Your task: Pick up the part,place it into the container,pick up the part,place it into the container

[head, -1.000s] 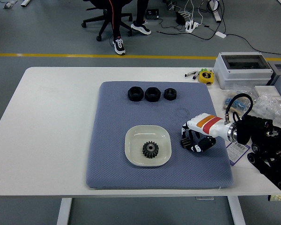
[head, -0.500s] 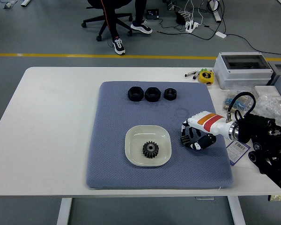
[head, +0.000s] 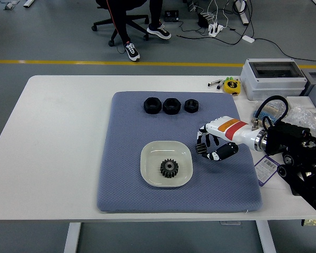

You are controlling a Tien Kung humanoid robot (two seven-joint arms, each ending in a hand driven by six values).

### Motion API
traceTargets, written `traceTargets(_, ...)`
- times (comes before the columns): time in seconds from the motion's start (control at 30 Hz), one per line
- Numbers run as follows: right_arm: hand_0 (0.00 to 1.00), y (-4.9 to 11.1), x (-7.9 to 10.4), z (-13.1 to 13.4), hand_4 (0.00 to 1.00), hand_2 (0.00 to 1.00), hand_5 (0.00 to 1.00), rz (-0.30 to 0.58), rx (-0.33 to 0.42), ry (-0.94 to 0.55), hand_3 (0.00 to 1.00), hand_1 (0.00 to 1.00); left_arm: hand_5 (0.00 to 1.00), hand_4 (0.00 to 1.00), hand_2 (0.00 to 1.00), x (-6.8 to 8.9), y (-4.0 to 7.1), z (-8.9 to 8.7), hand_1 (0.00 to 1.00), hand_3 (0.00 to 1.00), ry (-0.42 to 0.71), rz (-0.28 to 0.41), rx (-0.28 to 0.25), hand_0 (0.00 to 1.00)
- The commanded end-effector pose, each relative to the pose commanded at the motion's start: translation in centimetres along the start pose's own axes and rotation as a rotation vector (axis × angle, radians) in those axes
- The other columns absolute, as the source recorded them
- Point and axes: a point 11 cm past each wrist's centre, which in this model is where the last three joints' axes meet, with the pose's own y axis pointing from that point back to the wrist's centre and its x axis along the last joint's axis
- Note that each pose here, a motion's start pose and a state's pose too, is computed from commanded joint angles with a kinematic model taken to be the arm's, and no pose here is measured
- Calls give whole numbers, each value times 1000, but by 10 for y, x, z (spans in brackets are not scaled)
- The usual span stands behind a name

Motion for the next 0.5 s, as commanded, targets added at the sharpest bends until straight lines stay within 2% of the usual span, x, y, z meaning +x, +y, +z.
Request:
traceTargets(0.3,165,-23,10,-40,660,427,265,20,98,11,475,305,573,633,642,1,0,1,684,556,-5,2,-1,704)
traceTargets(0.37,191,-28,10,-46,693,457,261,14,110,15,492,344,572,632,643,2,0,1,671,556,-4,3,-1,704)
traceTargets(0.5,191,-36,7,-55,693,457,261,-16,126,27,492,344,572,632,643,3,0,1,671,556,-3,5,-2,704)
